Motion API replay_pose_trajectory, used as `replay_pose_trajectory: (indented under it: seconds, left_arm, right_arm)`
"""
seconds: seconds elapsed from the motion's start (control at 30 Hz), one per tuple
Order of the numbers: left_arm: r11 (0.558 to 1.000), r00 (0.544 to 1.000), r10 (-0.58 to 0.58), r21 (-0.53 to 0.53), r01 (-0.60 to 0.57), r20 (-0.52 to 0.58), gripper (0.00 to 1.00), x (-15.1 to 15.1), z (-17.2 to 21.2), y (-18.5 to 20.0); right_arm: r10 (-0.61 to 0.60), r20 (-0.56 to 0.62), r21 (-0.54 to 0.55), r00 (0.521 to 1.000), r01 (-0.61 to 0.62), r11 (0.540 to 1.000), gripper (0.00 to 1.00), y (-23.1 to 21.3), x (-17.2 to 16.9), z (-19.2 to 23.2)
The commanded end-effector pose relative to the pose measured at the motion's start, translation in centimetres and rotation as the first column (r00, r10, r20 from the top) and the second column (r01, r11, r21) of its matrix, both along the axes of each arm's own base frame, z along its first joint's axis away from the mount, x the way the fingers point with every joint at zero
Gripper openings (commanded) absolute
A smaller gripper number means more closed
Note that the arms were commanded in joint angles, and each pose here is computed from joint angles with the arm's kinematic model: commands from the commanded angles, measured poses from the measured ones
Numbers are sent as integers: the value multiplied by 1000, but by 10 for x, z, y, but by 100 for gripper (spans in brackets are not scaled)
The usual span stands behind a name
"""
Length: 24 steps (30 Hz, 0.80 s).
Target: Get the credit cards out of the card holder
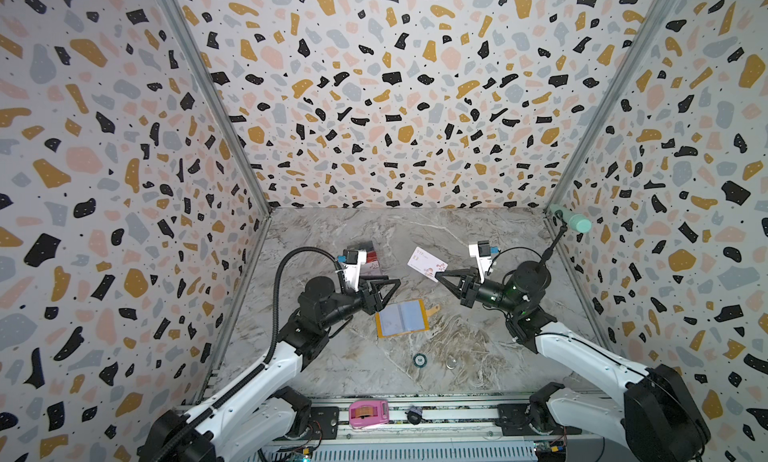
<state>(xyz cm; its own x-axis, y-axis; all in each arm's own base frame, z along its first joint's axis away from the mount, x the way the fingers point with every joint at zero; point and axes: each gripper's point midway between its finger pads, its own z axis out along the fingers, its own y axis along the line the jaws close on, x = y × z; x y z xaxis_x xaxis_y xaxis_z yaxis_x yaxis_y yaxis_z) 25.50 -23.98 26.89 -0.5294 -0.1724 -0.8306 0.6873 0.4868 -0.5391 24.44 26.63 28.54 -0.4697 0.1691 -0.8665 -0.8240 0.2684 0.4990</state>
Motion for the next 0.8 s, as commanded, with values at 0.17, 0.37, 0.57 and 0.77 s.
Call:
replay_pose_trajectory:
  seconds: [0.17,0.37,0.57,0.77]
  left_arm:
    - [930,977,-212,307,202,-1,64,-17,-25,-5]
    - [874,955,-298,397,280,-18,65,-16,-27,-9]
    - [837,928,-373,424,346,-20,66,-23,-32,-12]
    - [809,909,-416,460,366,9,60,-30,-31,-9]
  right_arm:
    - [88,-31,-275,996,-93,957,0,-4,-18,-44]
    - [206,-93,-310,974,-225,924,0,1,-38,-62]
    - [360,-117,-297,926,-378,877,0,19,-67,-70]
    - [455,-111,-333,883,-465,820,0,39,-82,-76]
